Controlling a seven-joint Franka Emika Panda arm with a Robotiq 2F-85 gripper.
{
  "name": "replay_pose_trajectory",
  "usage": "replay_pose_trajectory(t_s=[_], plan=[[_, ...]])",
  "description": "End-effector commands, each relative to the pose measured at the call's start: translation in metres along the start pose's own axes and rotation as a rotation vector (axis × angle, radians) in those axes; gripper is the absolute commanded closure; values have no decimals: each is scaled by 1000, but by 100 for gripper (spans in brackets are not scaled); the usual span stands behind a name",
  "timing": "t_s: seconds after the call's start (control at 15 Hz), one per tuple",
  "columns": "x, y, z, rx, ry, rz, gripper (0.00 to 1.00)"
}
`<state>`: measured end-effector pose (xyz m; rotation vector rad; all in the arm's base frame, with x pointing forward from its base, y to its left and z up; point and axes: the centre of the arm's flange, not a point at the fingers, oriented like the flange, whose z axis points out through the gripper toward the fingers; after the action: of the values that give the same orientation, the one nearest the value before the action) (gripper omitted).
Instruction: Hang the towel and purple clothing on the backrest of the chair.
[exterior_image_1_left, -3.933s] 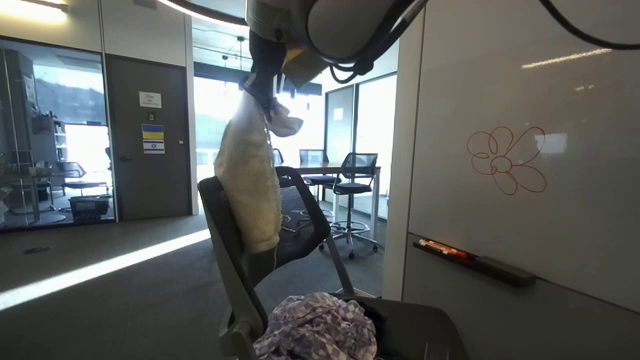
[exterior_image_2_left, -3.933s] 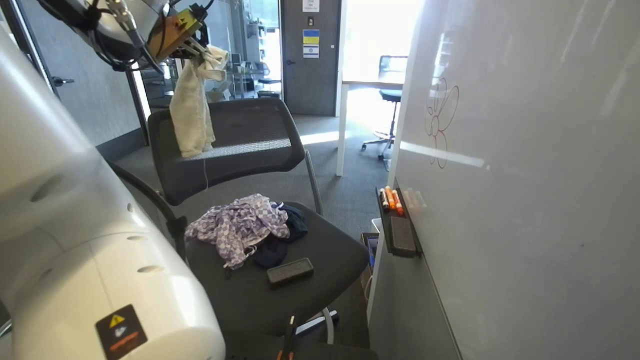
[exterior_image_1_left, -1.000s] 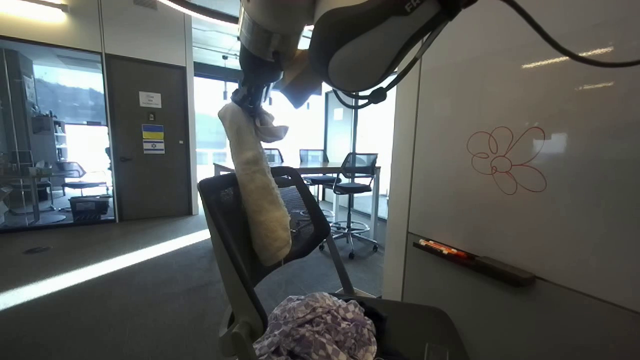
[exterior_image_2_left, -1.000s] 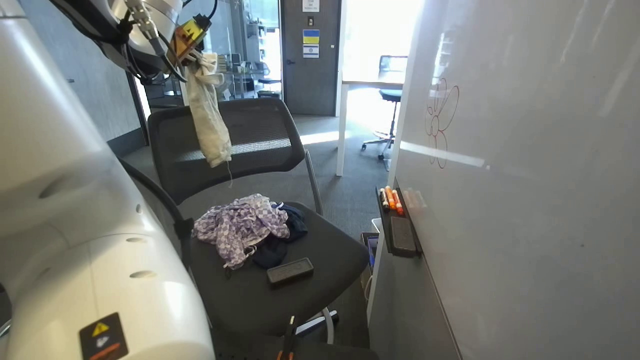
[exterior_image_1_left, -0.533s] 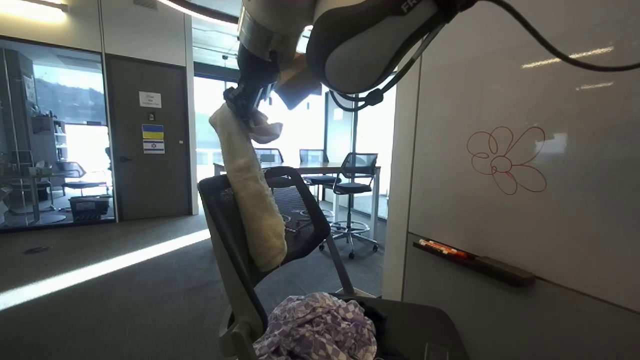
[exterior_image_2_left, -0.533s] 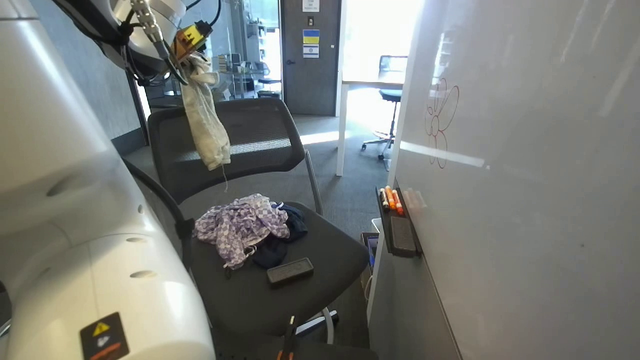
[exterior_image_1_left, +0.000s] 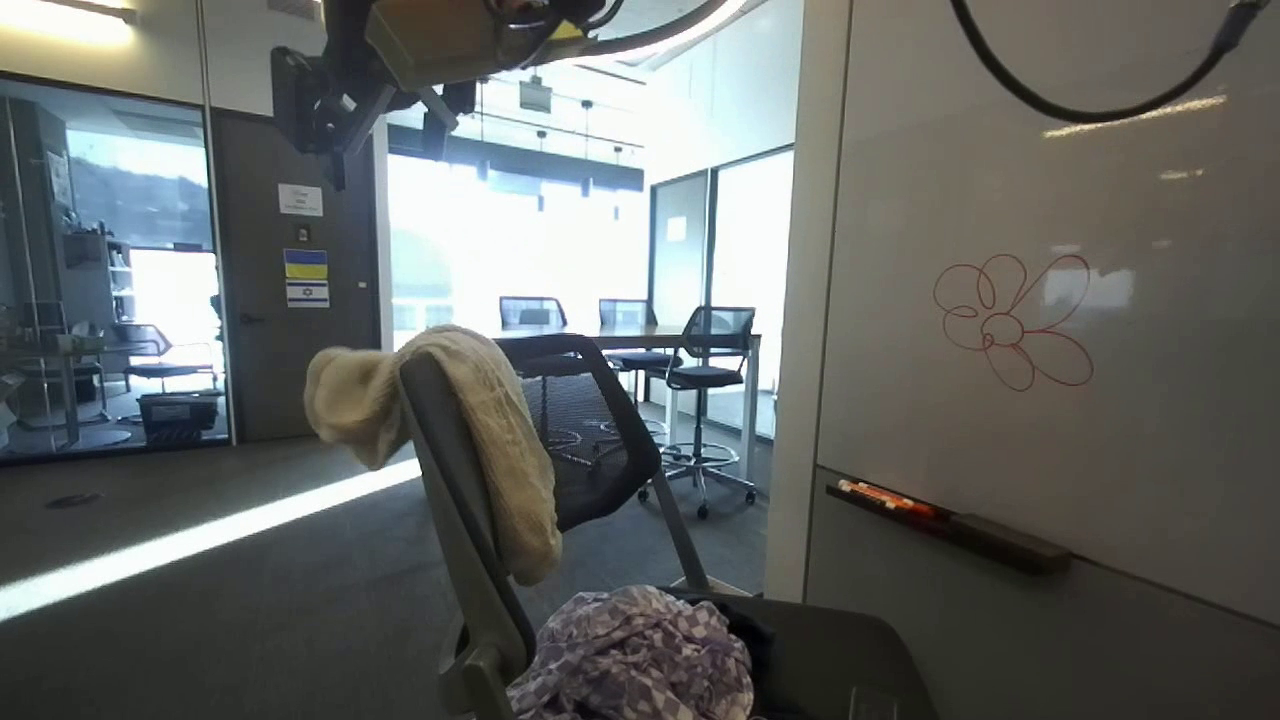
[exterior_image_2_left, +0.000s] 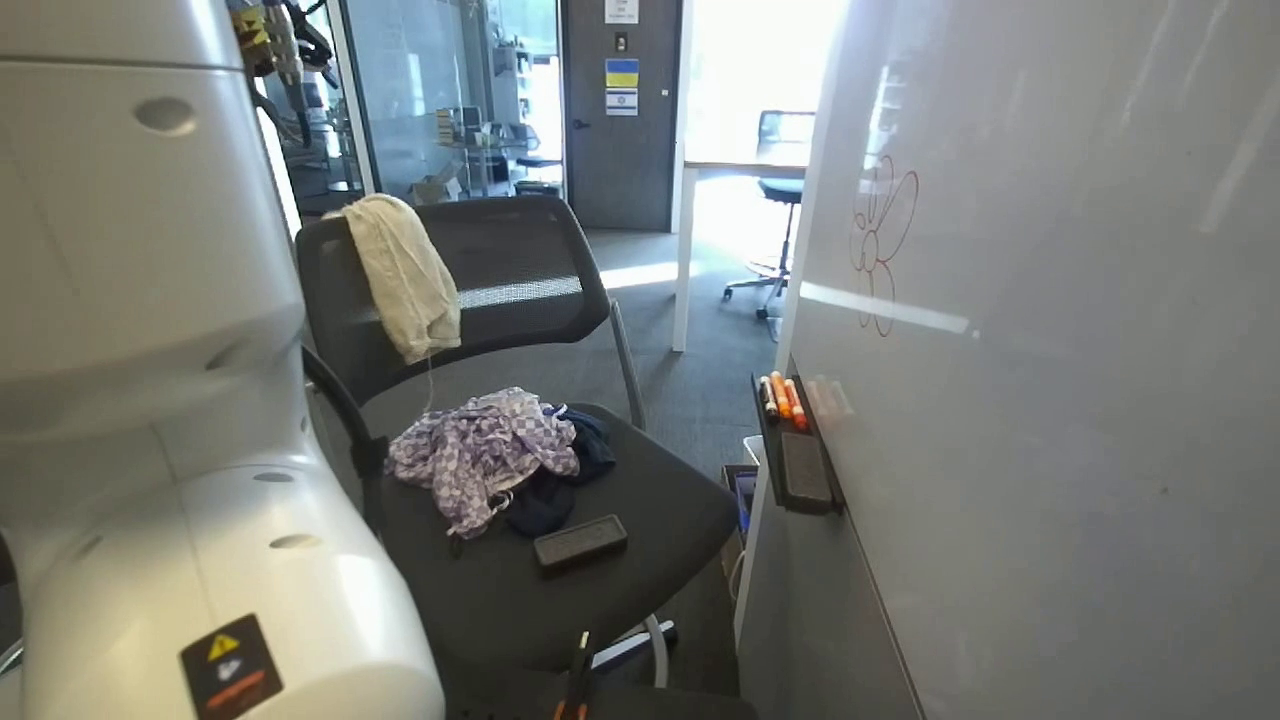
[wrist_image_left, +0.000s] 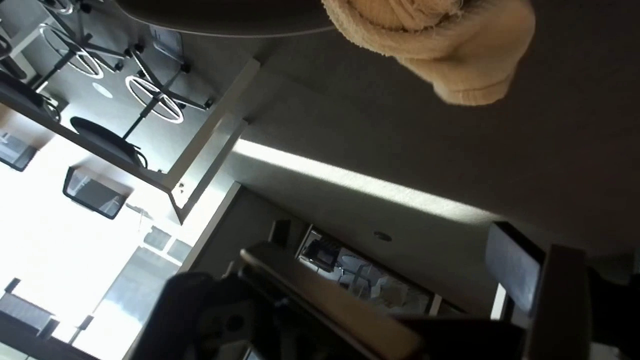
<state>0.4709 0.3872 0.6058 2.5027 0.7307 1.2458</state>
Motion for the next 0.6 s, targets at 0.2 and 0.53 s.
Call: replay_pose_trajectory(t_s=[0.2,0.53], plan=[[17,7,19,-34,-132,-31,0],[-63,9,32,90,-361,33,0]])
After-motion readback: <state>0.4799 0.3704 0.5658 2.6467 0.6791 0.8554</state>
